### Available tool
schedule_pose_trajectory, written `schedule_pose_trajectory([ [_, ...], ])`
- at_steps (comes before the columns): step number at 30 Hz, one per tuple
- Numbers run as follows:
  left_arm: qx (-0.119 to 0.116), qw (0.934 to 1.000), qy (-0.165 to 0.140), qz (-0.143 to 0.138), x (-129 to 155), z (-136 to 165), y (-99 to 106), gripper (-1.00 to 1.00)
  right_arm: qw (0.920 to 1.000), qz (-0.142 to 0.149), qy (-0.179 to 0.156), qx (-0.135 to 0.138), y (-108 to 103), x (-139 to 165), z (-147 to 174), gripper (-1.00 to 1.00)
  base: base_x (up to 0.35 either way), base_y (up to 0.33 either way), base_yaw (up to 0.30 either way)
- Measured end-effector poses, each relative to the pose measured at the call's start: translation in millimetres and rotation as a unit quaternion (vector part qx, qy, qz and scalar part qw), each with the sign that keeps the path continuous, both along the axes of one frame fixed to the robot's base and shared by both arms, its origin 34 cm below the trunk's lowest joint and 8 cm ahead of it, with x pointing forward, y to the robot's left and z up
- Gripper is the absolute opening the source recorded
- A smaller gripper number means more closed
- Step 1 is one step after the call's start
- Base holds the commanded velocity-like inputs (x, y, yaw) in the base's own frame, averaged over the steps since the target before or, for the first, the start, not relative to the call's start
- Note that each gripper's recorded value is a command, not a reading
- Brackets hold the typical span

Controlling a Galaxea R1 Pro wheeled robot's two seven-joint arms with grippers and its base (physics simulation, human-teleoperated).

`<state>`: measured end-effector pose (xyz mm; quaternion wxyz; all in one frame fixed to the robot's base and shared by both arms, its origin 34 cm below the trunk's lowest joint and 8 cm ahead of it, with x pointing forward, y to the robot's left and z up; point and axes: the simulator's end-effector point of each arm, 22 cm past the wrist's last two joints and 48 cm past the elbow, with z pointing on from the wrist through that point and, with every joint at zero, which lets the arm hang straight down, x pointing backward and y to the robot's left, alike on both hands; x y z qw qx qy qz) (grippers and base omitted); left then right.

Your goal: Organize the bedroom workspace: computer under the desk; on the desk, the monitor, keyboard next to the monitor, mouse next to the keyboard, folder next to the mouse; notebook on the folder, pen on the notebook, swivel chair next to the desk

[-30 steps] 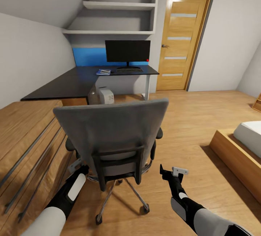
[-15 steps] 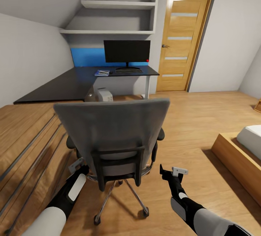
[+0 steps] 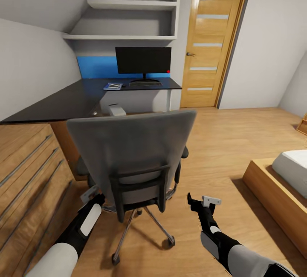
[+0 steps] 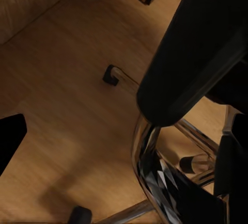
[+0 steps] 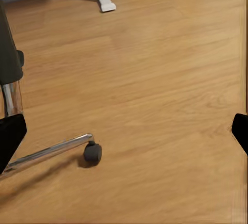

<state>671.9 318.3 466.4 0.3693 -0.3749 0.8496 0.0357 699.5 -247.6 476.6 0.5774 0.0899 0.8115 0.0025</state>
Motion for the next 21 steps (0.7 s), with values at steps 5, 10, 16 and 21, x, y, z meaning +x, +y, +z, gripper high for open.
schedule_pose_trajectory([
  [5, 0.0, 1.0, 0.001, 0.0, -0.3, -0.2, 0.1, 1.0, 1.0, 0.0, 0.0, 0.0, 0.3, 0.0, -0.1, 1.0, 0.11, -0.184, 0.0],
  [10, -0.001, 1.0, -0.001, -0.001, 0.5, 0.5, -0.7, 1.0, 1.0, 0.0, 0.0, 0.0, 0.1, -0.1, 0.1, 1.0, 0.188, -0.032, 0.0],
  [16, 0.001, 1.0, -0.001, -0.002, 0.5, 0.9, 0.0, 1.0, 1.0, 0.0, 0.0, 0.0, 0.3, -0.1, 0.3, 1.0, 0.294, -0.064, 0.0],
  [21, 0.002, 0.9999, -0.002, -0.012, 2.2, 1.1, -7.1, 1.0, 1.0, 0.001, 0.0, 0.0, 0.5, -0.1, 0.3, 1.0, 0.317, -0.076, 0.0],
])
